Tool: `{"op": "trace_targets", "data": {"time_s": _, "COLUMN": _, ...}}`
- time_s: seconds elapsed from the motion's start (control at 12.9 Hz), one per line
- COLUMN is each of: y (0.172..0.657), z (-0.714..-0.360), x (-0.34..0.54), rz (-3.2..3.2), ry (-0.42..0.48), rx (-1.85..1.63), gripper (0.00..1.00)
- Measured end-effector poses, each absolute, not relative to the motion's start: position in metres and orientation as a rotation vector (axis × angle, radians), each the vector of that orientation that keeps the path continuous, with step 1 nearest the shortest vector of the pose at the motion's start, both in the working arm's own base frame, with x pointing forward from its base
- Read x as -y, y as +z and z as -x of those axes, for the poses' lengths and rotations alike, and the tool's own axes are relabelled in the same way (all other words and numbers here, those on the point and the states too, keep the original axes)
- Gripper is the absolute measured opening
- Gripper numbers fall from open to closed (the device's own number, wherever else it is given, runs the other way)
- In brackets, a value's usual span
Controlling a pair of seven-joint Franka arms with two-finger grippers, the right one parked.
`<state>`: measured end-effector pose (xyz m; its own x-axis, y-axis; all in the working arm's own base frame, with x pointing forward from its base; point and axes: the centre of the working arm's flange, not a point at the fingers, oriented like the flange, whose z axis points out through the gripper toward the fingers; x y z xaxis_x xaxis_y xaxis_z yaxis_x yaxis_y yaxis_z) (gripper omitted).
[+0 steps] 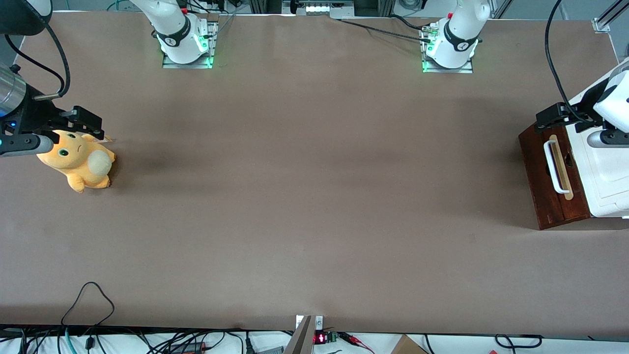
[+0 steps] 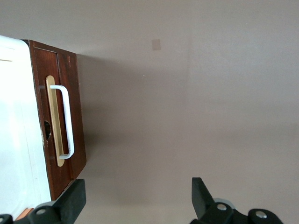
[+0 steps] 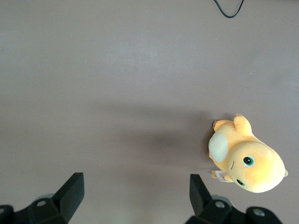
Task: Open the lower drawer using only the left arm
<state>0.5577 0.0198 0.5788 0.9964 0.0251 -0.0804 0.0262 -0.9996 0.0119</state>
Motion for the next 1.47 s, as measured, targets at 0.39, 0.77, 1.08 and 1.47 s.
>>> {"op": "trace_targets", "data": {"time_s": 0.39, "y": 0.5871, "z": -0.5553, "x": -0.0169, "rz": -3.125, "ry": -0.143, "rx": -0.032, "gripper": 1.00}}
{"op": "trace_targets", "data": {"time_s": 0.77, "y": 0.5864, "z": -0.5549, "x": -0.0165, "rz": -3.125, "ry": -0.152, "rx": -0.030, "gripper": 1.00}}
{"op": "trace_targets", "data": {"time_s": 1.08, "y": 0.5843, "z": -0.5555, "x": -0.0170, "rz": -3.124, "ry": -0.160, "rx": -0.030, "gripper": 1.00}}
{"op": "trace_targets", "data": {"time_s": 1.47, "y": 0.5796, "z": -0.5523, "x": -0.0177, "rz": -3.117, "ry": -0.219, "rx": 0.025, "gripper": 1.00}}
